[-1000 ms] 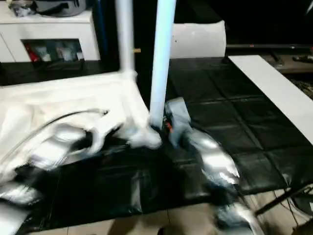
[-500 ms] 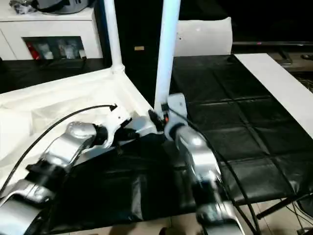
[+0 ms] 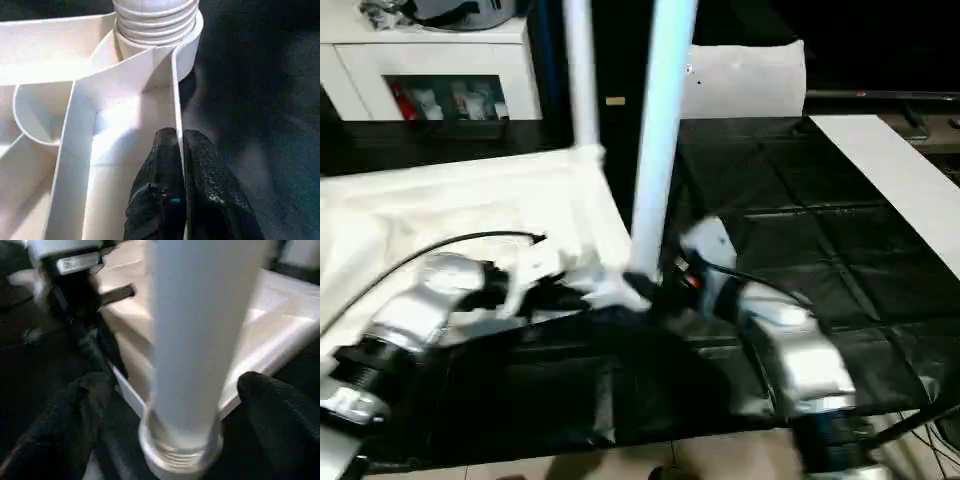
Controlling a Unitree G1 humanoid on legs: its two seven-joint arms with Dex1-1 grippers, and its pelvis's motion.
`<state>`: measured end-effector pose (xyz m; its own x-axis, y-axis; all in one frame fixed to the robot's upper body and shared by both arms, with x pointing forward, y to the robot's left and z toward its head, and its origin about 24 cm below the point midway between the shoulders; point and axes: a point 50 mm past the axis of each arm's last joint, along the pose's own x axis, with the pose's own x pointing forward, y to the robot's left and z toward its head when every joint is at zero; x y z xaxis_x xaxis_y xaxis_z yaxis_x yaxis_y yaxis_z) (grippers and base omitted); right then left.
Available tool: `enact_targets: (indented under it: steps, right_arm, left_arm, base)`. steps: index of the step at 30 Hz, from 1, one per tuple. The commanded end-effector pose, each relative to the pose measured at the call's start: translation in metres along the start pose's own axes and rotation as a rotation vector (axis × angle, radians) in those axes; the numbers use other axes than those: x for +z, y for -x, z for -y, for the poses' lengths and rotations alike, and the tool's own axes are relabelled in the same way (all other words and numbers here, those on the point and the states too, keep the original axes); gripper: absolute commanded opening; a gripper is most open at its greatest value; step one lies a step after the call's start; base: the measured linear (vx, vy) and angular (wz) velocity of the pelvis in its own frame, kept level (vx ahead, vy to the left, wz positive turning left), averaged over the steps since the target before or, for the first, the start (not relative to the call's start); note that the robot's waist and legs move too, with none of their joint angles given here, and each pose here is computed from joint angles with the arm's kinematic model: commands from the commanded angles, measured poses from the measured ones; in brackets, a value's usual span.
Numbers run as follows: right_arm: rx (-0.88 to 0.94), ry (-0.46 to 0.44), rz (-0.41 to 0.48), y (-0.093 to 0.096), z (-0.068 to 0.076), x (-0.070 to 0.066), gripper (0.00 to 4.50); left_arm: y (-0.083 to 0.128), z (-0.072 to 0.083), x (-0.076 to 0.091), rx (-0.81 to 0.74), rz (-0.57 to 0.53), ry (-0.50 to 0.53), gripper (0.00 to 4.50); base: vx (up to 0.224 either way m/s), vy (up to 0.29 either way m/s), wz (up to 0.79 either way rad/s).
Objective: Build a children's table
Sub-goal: Rotate leg to tighten
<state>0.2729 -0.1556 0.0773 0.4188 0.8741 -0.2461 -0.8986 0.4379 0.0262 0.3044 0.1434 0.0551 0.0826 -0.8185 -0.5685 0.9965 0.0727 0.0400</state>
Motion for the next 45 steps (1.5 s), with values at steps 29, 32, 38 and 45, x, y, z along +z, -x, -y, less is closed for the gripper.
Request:
enact_targets:
  steps: [29, 32, 38, 45]
  right_arm:
    - [0.481, -0.027, -0.097, 0.009, -0.011, 0.006, 2.22]
    - [0.485, -0.032, -0.095, 0.008, -0.012, 0.006, 1.98]
    - [0.398, -0.086, -0.037, 0.0, -0.017, 0.005, 1.91]
    - [0.029, -0.098, -0.022, -0.031, -0.009, -0.006, 1.88]
  left_arm:
    - [0.002, 0.013, 0.011, -0.305, -0.063, -0.183, 0.0]
    - [0.002, 0.013, 0.011, -0.299, -0.061, -0.177, 0.0]
    - [-0.002, 0.006, 0.015, -0.186, -0.003, -0.097, 0.0]
    - [-0.015, -0.01, 0.028, 0.053, 0.063, 0.05, 0.0]
  base:
    - [0.0, 0.0, 0.0]
    - [0.0, 0.0, 0.0]
    - [0.0, 0.0, 0.0]
    - [0.0, 0.0, 0.0]
